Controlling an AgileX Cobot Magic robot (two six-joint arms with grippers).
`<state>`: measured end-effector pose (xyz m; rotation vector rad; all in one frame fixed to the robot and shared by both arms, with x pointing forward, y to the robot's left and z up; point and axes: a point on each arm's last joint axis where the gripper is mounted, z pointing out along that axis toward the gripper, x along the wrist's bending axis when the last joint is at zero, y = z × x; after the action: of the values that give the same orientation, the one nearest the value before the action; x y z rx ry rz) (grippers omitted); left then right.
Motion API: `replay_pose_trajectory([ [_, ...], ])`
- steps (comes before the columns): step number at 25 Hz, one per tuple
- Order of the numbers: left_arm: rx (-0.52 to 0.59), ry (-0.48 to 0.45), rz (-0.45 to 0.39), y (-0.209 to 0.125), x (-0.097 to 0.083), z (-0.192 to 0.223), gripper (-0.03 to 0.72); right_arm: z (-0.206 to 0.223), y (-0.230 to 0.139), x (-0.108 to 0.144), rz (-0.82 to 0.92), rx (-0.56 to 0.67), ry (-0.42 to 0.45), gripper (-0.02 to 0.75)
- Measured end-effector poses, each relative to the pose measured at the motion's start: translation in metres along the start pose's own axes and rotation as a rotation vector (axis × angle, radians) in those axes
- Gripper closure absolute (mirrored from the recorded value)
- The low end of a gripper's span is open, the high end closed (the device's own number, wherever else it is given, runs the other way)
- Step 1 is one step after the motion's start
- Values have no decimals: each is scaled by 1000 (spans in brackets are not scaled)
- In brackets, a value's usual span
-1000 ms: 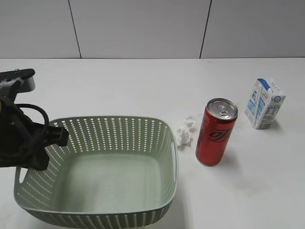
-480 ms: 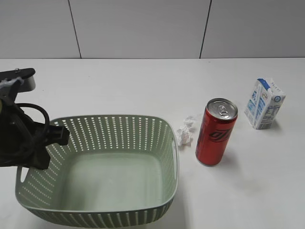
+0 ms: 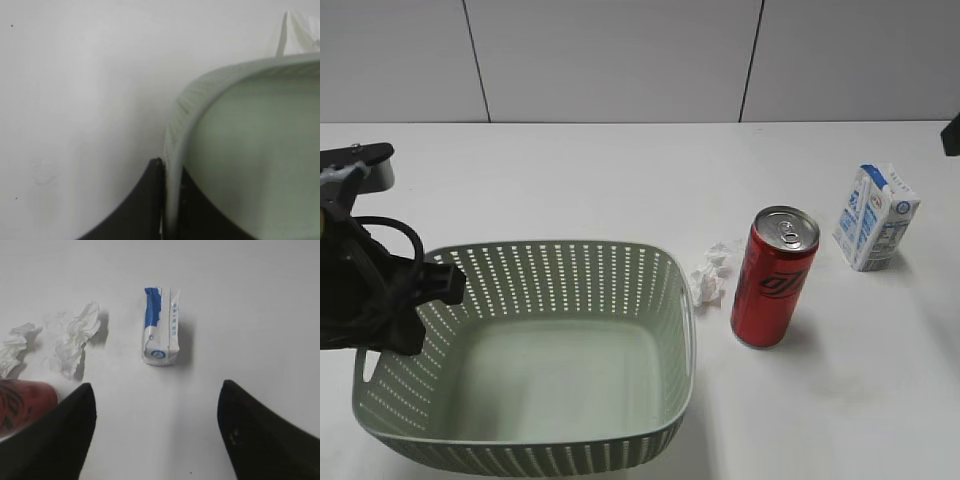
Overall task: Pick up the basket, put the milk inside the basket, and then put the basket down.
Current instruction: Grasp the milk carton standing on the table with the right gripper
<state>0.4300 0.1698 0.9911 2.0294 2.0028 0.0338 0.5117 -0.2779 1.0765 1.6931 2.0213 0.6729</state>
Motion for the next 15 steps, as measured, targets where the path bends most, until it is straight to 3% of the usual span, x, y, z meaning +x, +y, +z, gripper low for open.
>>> replay_pose_trajectory([
  [7,-17,-10,1,2,-1,0,682,78,33,-7,9,134,24,130],
  [15,-30,-16,2,3,-1,0,682,157,33,-13,16,289,41,125],
])
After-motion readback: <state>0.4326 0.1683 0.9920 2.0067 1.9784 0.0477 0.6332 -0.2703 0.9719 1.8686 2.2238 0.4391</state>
